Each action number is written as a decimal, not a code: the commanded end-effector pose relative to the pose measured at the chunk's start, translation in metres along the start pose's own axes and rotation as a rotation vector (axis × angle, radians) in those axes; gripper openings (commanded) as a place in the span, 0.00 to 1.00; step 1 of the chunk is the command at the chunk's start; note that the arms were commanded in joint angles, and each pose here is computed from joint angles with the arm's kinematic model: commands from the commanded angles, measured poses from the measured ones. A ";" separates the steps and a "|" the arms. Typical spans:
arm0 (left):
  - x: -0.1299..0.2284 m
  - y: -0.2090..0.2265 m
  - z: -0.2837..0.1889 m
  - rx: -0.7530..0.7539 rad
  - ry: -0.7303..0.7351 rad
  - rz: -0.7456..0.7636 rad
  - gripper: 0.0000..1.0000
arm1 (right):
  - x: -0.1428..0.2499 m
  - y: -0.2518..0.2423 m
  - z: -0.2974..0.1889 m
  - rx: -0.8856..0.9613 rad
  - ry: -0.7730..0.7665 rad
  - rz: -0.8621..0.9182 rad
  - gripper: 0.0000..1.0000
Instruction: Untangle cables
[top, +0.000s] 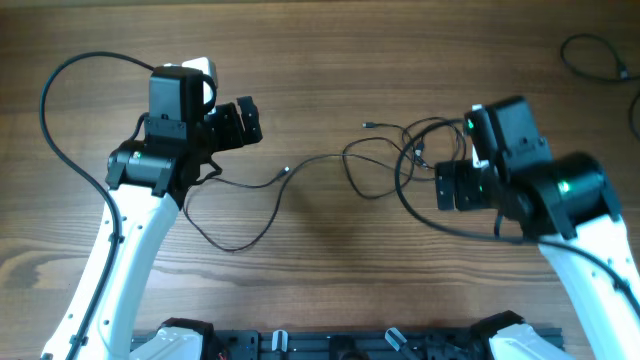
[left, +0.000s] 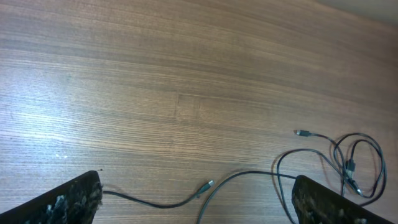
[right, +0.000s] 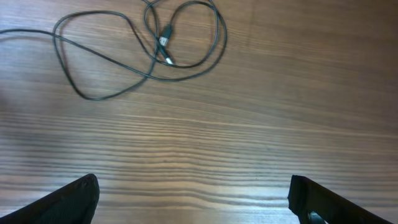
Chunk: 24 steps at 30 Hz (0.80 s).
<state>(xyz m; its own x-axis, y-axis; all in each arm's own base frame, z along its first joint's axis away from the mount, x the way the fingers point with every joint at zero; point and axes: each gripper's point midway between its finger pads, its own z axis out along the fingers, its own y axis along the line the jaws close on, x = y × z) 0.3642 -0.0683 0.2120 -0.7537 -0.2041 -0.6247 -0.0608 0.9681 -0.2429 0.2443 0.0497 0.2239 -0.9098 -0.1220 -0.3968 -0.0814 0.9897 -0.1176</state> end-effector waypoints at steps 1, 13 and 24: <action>-0.005 -0.002 -0.005 0.016 -0.021 0.039 1.00 | 0.022 0.029 0.017 -0.157 0.049 -0.037 1.00; 0.002 -0.016 -0.006 0.101 0.005 0.209 1.00 | -0.013 0.135 0.160 -0.547 0.065 -0.214 1.00; 0.008 -0.014 -0.006 0.095 0.029 0.283 1.00 | -0.051 0.137 0.200 -0.536 -0.096 -0.297 1.00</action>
<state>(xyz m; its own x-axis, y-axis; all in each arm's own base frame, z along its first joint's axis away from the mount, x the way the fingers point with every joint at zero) 0.3560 -0.0825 0.2089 -0.7634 0.0626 -0.6428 0.1945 0.9714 -0.1364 0.3561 0.1818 0.0600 -0.7838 -0.3607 -0.5056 -0.5260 0.8184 0.2315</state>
